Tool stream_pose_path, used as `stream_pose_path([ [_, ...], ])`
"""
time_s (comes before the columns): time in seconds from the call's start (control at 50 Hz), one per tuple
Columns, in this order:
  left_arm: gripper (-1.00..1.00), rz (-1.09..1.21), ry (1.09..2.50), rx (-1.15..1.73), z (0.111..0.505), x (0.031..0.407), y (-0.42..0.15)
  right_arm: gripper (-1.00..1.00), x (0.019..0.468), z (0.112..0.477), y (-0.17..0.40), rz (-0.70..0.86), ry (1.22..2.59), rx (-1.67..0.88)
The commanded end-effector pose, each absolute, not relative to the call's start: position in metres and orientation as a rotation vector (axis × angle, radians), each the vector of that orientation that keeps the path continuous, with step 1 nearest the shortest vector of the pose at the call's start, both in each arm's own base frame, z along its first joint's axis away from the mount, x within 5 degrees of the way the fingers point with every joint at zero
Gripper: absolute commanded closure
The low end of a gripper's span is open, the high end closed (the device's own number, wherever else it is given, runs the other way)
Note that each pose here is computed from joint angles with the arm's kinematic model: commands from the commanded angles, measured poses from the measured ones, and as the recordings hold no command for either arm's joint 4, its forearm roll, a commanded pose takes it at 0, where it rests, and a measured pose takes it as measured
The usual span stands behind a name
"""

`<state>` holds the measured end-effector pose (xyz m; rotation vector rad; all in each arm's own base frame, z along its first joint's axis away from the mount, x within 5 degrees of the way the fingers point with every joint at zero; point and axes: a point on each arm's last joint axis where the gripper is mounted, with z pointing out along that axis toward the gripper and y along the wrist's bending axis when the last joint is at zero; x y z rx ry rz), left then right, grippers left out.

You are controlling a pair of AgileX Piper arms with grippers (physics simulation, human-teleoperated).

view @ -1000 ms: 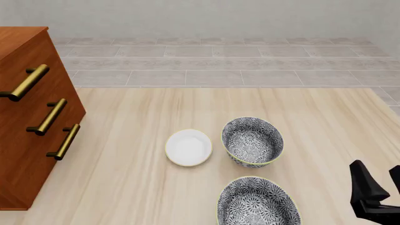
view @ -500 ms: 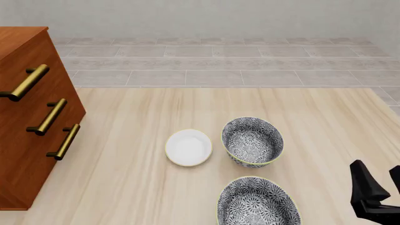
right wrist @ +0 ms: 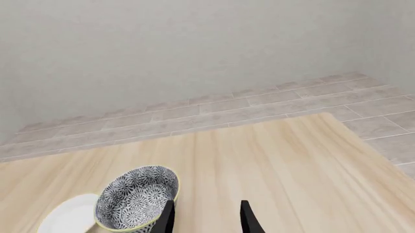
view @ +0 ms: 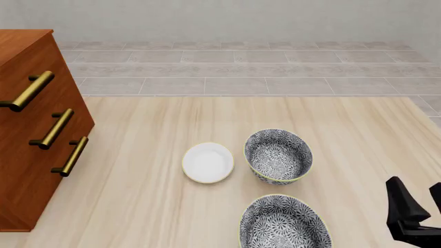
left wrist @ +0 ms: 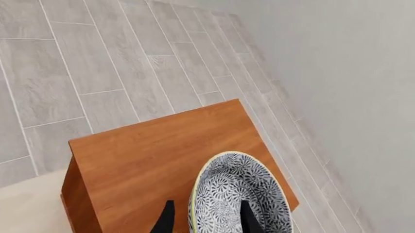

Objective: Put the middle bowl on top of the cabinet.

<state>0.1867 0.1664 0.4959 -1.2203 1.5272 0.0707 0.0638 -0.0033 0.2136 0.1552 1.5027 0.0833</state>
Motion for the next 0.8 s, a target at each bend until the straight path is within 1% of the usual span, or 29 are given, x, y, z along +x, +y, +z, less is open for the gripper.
stream_pose_path([
  [0.02, -1.00, 0.081, 1.497, -1.200, 0.506, 0.179, 0.162, -1.00, 0.063, 0.213, -0.003, 0.083, 1.502, 0.155],
  [0.46, -1.00, 0.129, 1.414, -1.163, 0.529, 0.160, 0.158, -1.00, 0.065, 0.214, -0.003, 0.084, 1.506, 0.150],
  [0.8, -1.00, 0.131, 1.341, -1.044, 0.553, 0.143, 0.133, -1.00, 0.065, 0.214, -0.003, 0.085, 1.506, 0.151],
])
